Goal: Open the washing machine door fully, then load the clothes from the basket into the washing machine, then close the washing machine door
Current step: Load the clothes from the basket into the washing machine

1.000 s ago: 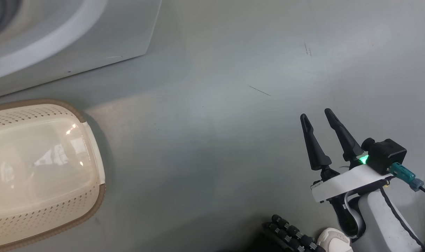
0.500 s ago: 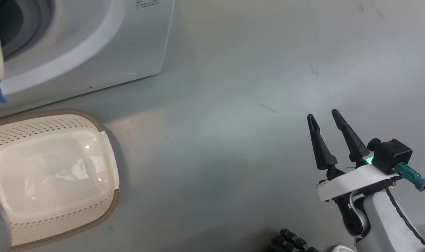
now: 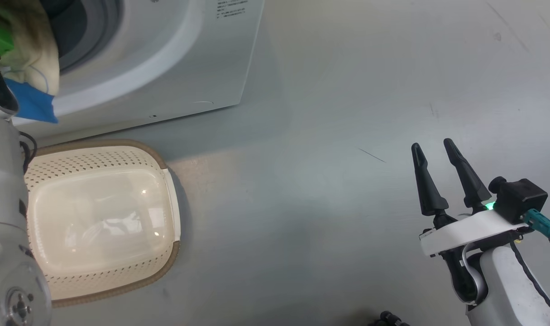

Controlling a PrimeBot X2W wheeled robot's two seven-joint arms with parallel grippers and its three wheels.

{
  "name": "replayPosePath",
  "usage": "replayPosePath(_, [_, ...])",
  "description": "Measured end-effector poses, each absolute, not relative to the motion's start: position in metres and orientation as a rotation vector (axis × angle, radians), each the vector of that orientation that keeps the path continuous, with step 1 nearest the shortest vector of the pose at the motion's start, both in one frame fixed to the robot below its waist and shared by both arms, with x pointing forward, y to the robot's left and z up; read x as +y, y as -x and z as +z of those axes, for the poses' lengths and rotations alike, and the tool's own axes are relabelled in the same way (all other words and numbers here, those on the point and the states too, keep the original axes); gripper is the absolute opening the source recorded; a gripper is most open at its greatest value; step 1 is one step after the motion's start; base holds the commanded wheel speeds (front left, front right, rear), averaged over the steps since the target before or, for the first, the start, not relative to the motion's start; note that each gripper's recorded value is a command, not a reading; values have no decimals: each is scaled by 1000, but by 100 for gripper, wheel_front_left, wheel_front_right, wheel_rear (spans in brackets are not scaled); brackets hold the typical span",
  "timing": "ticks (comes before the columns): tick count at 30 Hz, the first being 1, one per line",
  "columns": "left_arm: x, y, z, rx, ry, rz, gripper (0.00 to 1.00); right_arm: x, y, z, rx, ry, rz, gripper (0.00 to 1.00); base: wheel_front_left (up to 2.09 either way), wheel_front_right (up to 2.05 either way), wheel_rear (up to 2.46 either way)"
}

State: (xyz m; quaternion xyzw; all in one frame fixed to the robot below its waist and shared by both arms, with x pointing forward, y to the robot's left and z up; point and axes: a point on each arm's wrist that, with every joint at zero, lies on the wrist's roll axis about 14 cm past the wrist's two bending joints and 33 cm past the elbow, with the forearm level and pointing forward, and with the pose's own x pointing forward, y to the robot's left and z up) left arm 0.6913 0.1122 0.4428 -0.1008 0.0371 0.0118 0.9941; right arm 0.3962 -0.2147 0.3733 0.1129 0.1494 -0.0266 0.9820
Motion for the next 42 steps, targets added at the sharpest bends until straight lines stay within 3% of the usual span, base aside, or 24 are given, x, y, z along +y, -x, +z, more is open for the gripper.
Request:
replayPosePath(16, [112, -655, 437, 86, 257, -1, 100, -205, -417, 381, 250, -248, -23, 100, 0, 0, 0])
replayPosePath(42, [127, -562, 367, 211, 232, -35, 100, -193, -430, 380, 239, -253, 18, 100, 0, 0, 0])
